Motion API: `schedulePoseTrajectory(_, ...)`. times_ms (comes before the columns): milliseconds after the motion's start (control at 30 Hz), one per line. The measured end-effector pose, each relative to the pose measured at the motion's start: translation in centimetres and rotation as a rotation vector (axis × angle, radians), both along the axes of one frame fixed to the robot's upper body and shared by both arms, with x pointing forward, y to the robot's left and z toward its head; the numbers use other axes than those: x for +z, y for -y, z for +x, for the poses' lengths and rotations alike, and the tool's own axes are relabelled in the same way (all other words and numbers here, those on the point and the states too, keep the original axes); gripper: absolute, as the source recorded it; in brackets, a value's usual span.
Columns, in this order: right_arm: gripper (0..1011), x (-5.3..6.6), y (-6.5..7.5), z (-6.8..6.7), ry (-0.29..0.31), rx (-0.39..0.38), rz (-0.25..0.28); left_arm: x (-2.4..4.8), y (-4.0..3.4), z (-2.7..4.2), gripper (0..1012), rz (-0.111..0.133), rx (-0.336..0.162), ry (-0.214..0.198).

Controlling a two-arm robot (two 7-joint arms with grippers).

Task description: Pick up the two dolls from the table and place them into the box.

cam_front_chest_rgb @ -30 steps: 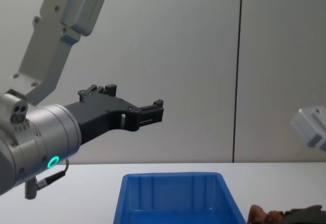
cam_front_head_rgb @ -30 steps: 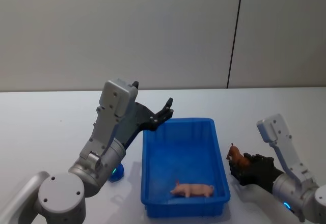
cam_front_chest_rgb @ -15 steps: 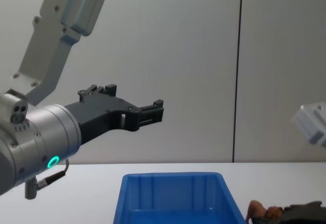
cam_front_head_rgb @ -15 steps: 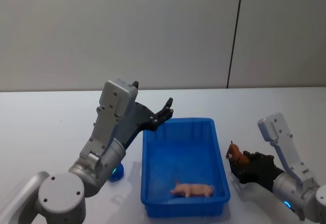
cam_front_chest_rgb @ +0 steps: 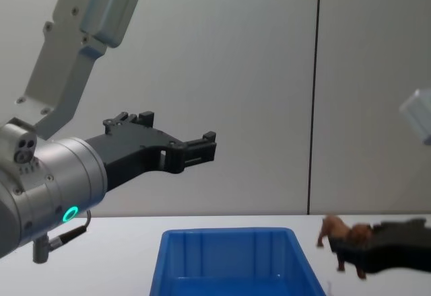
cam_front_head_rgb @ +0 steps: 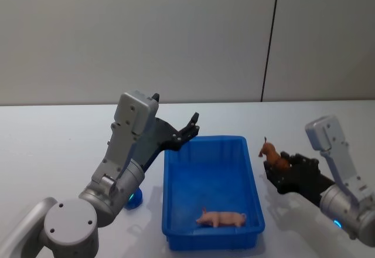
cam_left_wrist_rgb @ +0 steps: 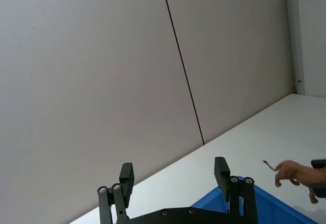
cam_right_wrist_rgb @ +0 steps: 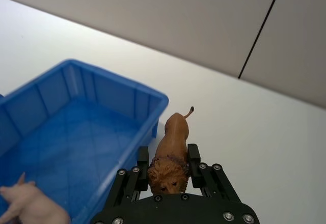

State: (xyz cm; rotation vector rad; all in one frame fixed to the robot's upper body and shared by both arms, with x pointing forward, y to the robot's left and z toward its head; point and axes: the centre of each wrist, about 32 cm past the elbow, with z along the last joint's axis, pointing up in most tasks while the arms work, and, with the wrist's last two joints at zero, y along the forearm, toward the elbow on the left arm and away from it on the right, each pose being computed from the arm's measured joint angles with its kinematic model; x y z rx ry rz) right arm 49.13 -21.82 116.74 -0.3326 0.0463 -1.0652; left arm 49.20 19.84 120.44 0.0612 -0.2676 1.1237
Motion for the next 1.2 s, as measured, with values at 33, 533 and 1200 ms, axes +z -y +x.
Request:
schedulePoseTrajectory(33,436,0.2,0.0,0.0,0.011,0.005,-0.001,0.00,0.00,0.00,1001,0.000,0.000,0.000)
schedulePoseTrajectory(533,436,4.3,-1.2,0.1,0.193,0.150,-0.003,0.00,0.00,0.00,1001,0.000,0.000,0.000)
schedulePoseTrajectory(1200,436,5.2,-3.5,2.0,0.073,0.319,0.035,0.00,0.00,0.00,1001,0.000,0.000,0.000)
